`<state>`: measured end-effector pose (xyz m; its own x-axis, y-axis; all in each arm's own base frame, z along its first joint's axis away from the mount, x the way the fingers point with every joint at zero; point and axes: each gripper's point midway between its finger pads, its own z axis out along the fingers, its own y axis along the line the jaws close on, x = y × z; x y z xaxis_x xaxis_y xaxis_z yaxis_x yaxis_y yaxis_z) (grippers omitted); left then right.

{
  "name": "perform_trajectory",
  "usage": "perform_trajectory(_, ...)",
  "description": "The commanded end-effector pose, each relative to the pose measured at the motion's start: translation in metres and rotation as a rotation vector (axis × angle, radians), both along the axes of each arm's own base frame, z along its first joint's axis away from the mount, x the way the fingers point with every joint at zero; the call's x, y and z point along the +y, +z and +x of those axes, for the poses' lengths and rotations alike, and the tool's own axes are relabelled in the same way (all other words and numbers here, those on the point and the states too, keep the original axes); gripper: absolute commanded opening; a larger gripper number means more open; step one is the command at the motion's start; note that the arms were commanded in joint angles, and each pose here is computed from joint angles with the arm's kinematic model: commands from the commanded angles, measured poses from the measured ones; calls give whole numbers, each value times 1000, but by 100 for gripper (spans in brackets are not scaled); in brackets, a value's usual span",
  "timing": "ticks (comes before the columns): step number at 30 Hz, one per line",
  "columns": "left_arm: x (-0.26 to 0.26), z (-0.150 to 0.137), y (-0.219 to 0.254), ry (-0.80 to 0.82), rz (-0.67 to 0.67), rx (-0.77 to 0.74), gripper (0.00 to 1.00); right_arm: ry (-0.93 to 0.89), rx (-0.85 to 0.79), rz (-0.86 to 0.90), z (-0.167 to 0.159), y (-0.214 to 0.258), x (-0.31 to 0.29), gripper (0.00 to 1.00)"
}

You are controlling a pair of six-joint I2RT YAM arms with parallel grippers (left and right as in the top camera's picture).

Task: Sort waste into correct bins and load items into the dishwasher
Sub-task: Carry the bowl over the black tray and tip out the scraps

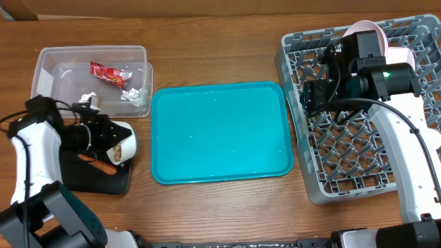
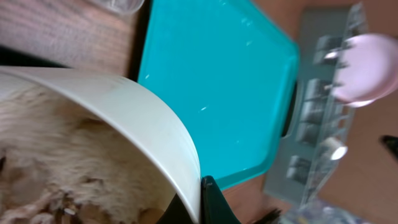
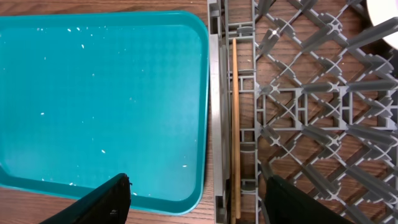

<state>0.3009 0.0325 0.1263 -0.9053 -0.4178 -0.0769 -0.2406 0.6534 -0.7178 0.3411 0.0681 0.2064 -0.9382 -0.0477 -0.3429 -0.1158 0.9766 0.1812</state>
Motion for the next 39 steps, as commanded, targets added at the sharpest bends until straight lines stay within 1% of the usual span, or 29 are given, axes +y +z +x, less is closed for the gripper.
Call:
perform_trajectory(1, 4, 4, 22, 30, -117, -146, 4, 1, -9, -3, 1, 2, -1, 72)
perform_trajectory(6, 13, 7, 27, 72, -184, -193, 4, 1, -9, -2, 1, 2, -1, 72)
perform_trajectory(15, 12, 15, 26, 42, -283, -296, 4, 1, -9, -2, 1, 2, -1, 72)
perform_trajectory(22, 18, 13, 14, 52, -329, -302, 4, 1, -10, -3, 1, 2, -1, 72)
perform_trajectory(27, 21, 7, 17, 71, -386, -324, 4, 2, -10, -2, 1, 2, -1, 72)
perform_trajectory(30, 22, 4, 21, 70, -391, -353, 4, 5, -11, -4, 1, 3, -1, 72)
perform_trajectory(39, 29, 2, 22, 96, -393, -352, 4, 8, -12, -5, 1, 3, -1, 72)
